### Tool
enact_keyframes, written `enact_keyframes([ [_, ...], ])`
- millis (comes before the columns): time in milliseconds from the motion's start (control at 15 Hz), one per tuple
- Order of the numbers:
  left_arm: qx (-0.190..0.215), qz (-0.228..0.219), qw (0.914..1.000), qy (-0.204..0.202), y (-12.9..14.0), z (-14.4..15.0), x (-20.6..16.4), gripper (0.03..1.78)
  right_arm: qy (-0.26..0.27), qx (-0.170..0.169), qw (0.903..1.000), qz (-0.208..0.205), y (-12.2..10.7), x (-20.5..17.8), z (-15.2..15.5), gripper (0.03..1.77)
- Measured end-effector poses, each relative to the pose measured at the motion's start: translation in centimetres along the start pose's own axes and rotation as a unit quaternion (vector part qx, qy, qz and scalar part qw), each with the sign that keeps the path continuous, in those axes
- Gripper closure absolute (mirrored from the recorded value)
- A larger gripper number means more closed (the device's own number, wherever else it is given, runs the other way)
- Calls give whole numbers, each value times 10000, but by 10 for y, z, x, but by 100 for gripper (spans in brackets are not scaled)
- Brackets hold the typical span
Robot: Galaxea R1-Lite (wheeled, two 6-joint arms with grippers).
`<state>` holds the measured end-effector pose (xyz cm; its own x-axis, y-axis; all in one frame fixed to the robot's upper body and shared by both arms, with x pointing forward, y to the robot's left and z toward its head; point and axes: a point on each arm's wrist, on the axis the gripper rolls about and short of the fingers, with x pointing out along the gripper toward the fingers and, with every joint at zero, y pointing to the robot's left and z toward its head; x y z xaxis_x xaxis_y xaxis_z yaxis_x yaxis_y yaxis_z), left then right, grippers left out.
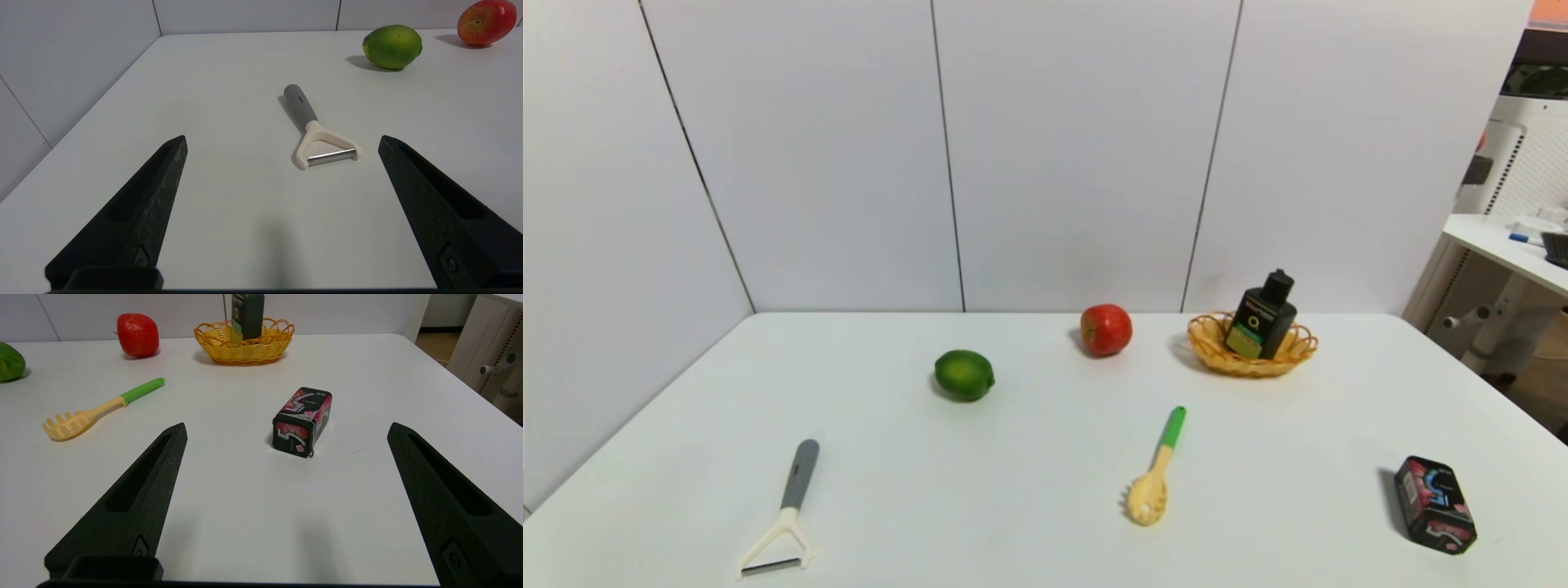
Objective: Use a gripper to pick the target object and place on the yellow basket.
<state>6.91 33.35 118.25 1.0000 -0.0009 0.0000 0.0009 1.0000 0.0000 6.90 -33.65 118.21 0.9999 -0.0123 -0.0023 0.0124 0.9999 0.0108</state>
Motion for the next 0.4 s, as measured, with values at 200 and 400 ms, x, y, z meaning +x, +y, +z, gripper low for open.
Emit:
enact_keyframes([
  [200, 0, -4, 10000, 0, 0, 0, 0, 12, 2, 11, 10000, -7, 0, 0, 0, 11],
  [400, 2, -6, 10000, 0, 0, 0, 0, 12, -20, 120, 9999, -57, 0, 0, 0, 11],
])
